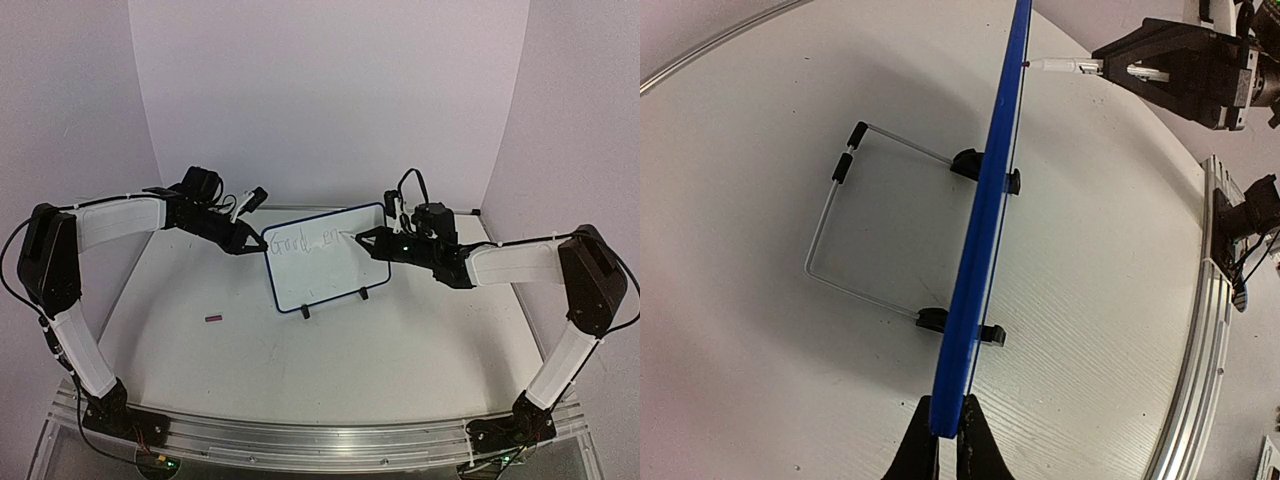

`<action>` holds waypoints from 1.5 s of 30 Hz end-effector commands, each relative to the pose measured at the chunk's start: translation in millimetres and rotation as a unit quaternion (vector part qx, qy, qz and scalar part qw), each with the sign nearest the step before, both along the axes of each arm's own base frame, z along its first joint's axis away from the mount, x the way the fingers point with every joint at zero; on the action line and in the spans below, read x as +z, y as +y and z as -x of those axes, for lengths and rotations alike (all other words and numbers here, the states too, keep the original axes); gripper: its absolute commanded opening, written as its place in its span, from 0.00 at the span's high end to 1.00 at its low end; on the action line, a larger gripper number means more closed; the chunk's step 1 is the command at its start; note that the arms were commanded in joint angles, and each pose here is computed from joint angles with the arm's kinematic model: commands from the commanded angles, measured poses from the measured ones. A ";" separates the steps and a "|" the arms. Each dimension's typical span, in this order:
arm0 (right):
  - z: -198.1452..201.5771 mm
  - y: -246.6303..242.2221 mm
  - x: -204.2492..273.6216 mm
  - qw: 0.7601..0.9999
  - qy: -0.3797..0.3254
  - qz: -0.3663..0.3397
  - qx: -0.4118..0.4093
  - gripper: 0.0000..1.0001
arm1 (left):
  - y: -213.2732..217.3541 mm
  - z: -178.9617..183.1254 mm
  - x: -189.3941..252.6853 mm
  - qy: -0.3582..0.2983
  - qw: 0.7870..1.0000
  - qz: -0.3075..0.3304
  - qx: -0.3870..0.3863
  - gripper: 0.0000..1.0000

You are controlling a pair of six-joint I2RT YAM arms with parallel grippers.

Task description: Write a sentence on the whiteboard

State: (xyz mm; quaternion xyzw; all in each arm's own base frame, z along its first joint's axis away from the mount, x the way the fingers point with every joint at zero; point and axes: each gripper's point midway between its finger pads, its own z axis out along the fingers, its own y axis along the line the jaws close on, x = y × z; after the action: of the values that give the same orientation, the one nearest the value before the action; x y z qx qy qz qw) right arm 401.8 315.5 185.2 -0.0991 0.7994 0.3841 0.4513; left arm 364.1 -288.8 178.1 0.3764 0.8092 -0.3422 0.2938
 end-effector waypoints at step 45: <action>-3.9 -3.6 0.6 1.000 -0.003 -0.008 -0.002 1.00 | 8.8 5.0 -37.3 0.018 0.998 -0.068 0.001 1.00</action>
State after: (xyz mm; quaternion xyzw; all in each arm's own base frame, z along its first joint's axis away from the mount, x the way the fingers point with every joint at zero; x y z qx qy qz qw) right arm 405.5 319.7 193.4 -0.1078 0.7901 0.3971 0.4543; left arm 364.1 -288.9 177.9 0.3762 0.8095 -0.3418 0.2937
